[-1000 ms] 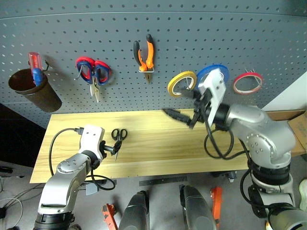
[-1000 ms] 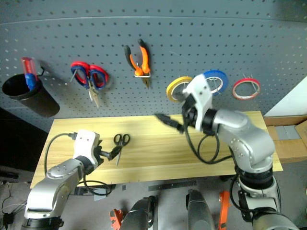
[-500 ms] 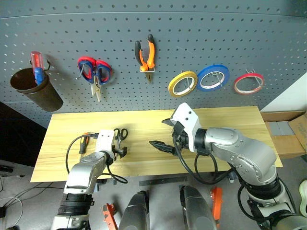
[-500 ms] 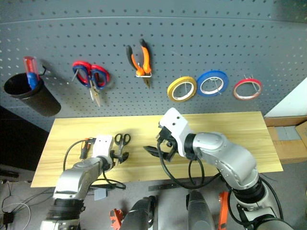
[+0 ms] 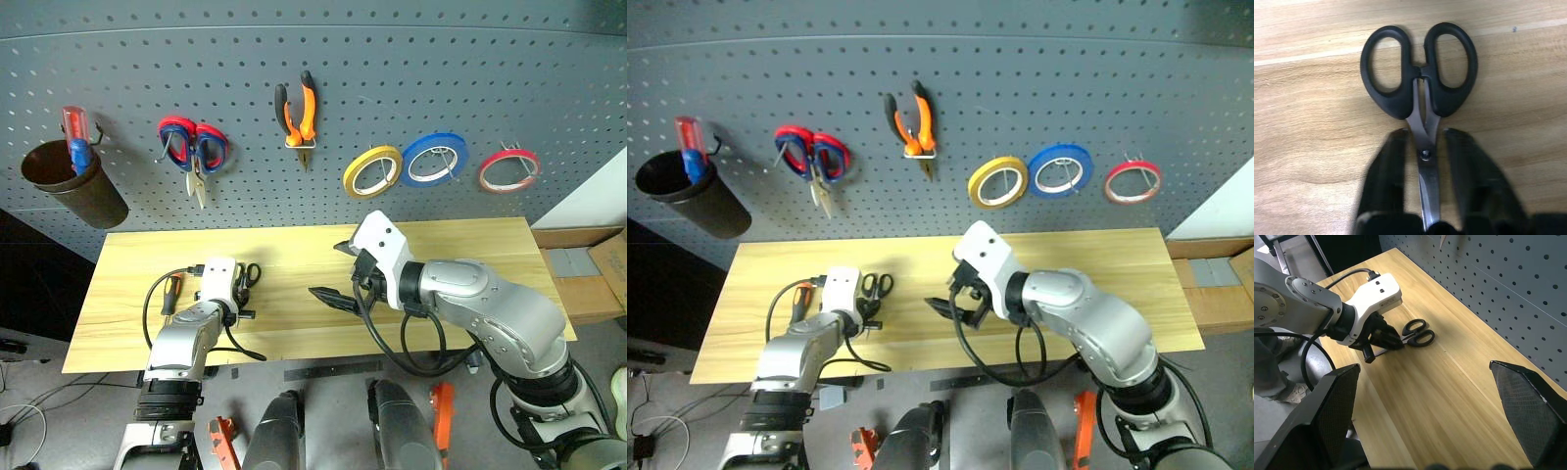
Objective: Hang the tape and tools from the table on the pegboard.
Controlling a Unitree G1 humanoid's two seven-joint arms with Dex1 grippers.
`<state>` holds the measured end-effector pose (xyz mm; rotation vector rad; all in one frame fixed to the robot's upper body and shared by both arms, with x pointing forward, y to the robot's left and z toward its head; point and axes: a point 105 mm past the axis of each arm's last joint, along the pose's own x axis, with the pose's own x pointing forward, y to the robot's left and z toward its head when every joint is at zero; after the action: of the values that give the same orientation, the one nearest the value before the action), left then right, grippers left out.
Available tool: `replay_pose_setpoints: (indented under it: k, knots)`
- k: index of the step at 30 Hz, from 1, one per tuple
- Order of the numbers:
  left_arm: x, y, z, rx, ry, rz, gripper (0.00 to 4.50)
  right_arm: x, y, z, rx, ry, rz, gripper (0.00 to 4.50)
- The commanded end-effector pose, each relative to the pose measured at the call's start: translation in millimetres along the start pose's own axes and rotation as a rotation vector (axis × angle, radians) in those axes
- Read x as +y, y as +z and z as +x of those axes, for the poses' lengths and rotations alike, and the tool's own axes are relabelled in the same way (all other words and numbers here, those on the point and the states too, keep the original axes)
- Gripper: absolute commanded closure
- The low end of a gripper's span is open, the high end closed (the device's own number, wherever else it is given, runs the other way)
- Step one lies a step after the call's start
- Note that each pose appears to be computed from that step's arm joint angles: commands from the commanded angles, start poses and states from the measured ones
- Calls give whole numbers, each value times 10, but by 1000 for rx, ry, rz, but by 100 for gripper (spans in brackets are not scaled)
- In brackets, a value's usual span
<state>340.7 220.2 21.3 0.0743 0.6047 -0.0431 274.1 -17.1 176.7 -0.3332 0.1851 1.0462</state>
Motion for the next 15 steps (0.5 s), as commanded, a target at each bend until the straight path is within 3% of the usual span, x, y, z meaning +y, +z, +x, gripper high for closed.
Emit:
replay_pose_setpoints:
  k: [1, 9, 15]
  knots:
    - [15, -117, 8, 20, 12, -1, 436, -9, 117, -43, -41, -10, -54, 9]
    - [-154, 95, -241, -178, -82, 29, 436, -104, 144, -111, -75, -65, -170, 9]
    - [-255, 480, -791, -479, -230, 48, 436, -116, 249, -259, -181, -17, -259, 9]
